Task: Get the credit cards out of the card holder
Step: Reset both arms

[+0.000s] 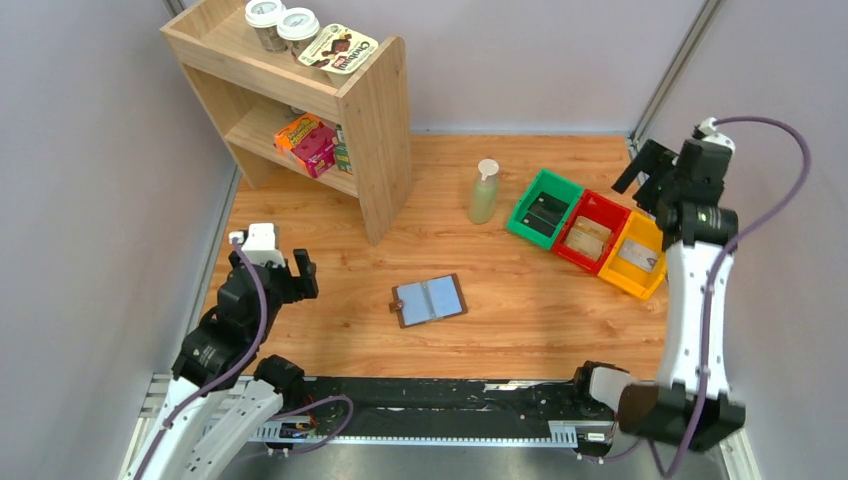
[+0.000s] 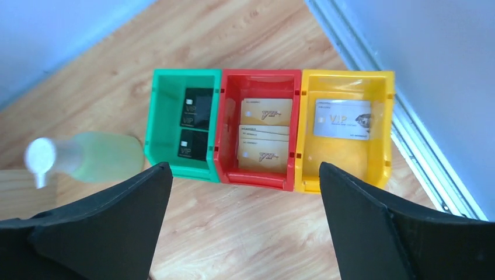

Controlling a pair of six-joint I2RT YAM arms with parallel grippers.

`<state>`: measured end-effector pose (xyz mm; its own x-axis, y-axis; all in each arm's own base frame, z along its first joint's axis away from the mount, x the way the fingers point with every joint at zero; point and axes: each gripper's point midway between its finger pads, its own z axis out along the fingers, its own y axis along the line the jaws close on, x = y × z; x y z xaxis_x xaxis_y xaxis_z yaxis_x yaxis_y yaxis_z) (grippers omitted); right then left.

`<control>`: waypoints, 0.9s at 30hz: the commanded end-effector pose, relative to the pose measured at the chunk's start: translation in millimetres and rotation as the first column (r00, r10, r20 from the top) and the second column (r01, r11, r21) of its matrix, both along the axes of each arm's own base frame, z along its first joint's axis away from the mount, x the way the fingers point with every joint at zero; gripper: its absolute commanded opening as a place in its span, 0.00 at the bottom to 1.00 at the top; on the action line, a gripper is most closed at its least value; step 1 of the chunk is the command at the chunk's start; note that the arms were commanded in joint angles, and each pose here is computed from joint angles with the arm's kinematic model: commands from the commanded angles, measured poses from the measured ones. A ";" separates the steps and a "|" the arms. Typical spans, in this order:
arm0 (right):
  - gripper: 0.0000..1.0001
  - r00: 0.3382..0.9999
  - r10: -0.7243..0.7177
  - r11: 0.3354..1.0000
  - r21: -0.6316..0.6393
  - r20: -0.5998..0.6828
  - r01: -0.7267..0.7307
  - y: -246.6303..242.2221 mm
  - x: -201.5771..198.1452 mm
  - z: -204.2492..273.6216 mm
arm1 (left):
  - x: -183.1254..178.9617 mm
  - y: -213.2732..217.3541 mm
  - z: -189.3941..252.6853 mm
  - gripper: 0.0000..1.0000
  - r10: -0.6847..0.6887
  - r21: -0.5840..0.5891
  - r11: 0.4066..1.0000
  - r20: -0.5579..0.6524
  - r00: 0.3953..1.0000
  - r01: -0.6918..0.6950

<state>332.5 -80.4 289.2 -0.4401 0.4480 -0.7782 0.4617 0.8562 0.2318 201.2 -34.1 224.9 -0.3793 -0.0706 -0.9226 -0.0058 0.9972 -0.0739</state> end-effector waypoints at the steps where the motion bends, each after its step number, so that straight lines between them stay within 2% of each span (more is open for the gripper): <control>1: 1.00 0.979 -0.026 0.996 -0.075 0.204 0.042 5.4 -54.3 49.9 | -4.8 9.5 22.6 0.89 0.048 -0.048 0.998 0.087 0.995 -0.044; 5: 1.00 0.915 0.005 0.993 -0.109 0.404 0.043 23.8 -99.5 79.3 | -17.2 23.5 35.6 0.89 0.088 -0.054 0.995 0.127 0.988 -0.082; 10: 1.00 0.841 0.068 0.985 -0.172 0.537 0.030 38.9 -143.1 77.2 | -33.1 33.4 46.4 0.89 0.094 -0.073 0.994 0.194 0.977 -0.081; 16: 1.00 0.787 0.076 0.974 -0.215 0.612 0.073 34.8 -174.7 47.1 | -45.3 40.1 37.0 0.89 0.128 -0.142 0.985 0.234 0.964 -0.096; 21: 1.00 0.689 0.121 0.971 -0.228 0.715 0.066 40.1 -193.3 39.1 | -51.5 43.2 45.2 0.89 0.128 -0.174 0.982 0.322 0.938 -0.074; 27: 1.00 0.692 0.119 0.974 -0.219 0.712 0.057 41.0 -189.5 34.7 | -56.2 50.5 45.2 0.89 0.168 -0.204 0.974 0.336 0.927 -0.103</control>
